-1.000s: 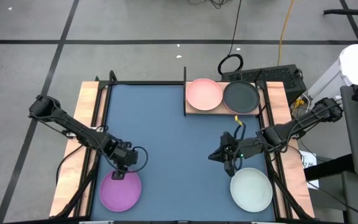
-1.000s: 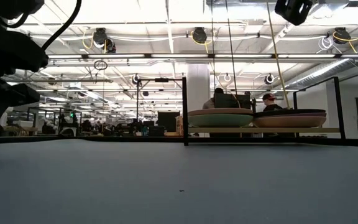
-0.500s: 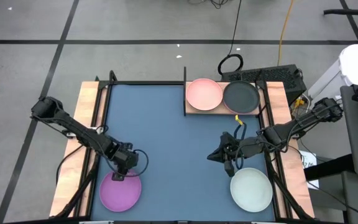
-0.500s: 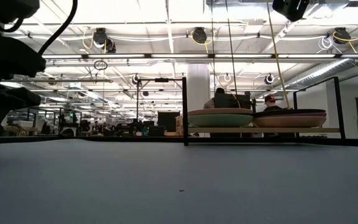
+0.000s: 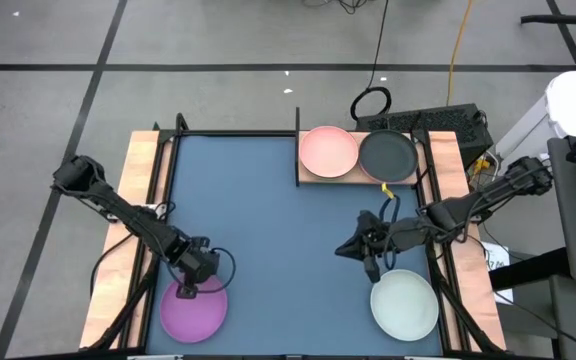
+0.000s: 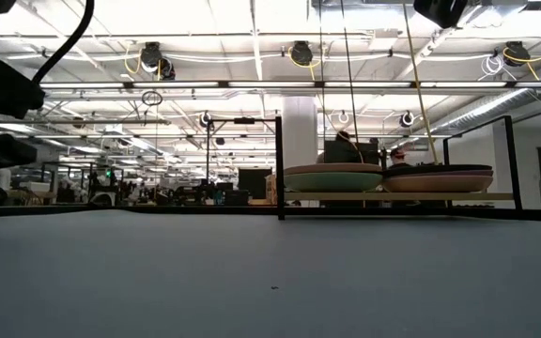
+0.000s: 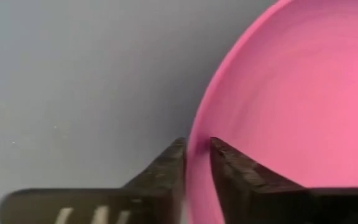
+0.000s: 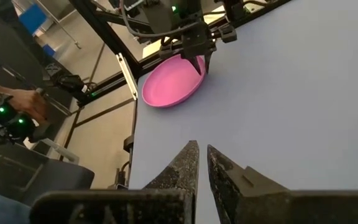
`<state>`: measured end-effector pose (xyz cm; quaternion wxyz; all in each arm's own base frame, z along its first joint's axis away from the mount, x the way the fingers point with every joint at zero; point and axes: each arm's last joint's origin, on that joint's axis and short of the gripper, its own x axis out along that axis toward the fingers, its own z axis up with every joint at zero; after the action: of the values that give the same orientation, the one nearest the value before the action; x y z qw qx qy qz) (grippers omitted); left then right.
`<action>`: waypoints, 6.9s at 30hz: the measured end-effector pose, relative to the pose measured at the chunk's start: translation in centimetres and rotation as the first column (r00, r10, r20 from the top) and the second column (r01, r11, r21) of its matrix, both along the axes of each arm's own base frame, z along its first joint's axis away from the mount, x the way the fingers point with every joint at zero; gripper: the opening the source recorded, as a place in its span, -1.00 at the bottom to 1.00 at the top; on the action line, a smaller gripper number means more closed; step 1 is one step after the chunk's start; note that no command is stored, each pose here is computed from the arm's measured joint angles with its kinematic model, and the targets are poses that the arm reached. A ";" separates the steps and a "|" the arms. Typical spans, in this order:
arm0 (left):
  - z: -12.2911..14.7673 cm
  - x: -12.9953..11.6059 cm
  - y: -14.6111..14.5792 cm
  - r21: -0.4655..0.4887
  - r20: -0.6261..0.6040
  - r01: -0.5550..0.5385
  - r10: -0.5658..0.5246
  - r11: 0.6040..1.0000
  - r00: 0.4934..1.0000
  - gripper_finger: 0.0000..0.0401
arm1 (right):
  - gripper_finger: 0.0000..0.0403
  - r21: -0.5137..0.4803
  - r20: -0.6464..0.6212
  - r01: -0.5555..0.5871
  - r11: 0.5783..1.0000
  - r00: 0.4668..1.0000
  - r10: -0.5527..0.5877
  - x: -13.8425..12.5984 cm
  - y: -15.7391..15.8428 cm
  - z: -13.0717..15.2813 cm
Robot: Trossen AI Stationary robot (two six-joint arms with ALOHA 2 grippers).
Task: Place and stack plates onto a shelf
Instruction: Stack the purple plate on top of the orange plate on the shelf, then stack the gray plate on top of the black plate on the shelf
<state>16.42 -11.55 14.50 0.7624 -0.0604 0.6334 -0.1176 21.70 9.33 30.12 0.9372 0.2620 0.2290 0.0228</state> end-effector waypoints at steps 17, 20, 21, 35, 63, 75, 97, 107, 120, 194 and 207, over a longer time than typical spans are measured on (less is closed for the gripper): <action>5.9 4.8 1.6 0.027 0.176 -0.122 0.115 0.992 0.978 -0.95 | -0.91 -0.056 0.075 -0.024 0.998 0.997 0.028 -1.5 -0.7 1.5; 7.0 5.8 2.6 0.056 0.221 -0.144 0.129 0.988 0.967 -0.95 | -0.93 -0.067 0.084 -0.002 0.998 0.996 0.008 -1.5 -0.8 1.6; 7.4 6.1 3.0 0.058 0.236 -0.151 0.133 0.987 0.963 -0.95 | -0.94 -0.077 0.086 -0.004 0.997 0.996 0.010 -1.6 -0.8 1.6; 12.8 9.7 9.3 0.150 0.462 -0.288 0.191 0.946 0.866 -0.95 | -1.00 -0.109 0.103 0.074 0.991 0.993 -0.063 -1.6 -1.1 1.7; 22.3 18.7 25.3 0.268 0.693 -0.536 0.226 0.801 0.685 -0.95 | -1.00 -0.214 0.199 0.248 0.945 0.958 -0.206 -2.8 -2.3 3.0; 22.7 23.2 29.7 0.170 0.772 -0.644 0.306 0.745 0.557 -0.95 | -1.00 -0.274 0.190 0.233 0.933 0.964 -0.184 -2.8 -2.3 2.8; 19.1 25.1 34.5 0.183 0.786 -0.753 0.366 0.632 0.498 -0.95 | -1.00 -0.313 0.129 0.235 0.920 0.970 -0.204 -3.5 -3.1 2.4; 17.9 25.8 34.6 0.206 0.776 -0.757 0.368 0.620 0.513 -0.90 | -1.00 -0.254 0.133 0.255 0.933 0.965 -0.227 -3.7 -3.2 2.6; 15.6 27.1 33.7 0.279 0.723 -0.721 0.355 0.635 0.592 -0.86 | -1.00 -0.238 0.141 0.256 0.937 0.963 -0.227 -3.7 -3.1 2.7; 21.3 24.8 14.4 -0.008 0.494 -0.315 0.278 0.949 0.824 -0.62 | -1.00 0.118 -0.547 -0.106 0.987 0.823 0.153 -6.2 -2.2 -0.8; 19.7 24.6 8.7 0.083 0.458 -0.319 0.248 0.944 0.854 -0.62 | -0.67 0.220 -0.682 -0.221 0.950 0.661 0.312 -7.4 -1.9 -8.6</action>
<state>41.06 -2.90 34.20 0.8973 -0.0653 0.4352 0.0357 14.32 7.44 21.49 0.7456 0.2687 0.6058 0.0707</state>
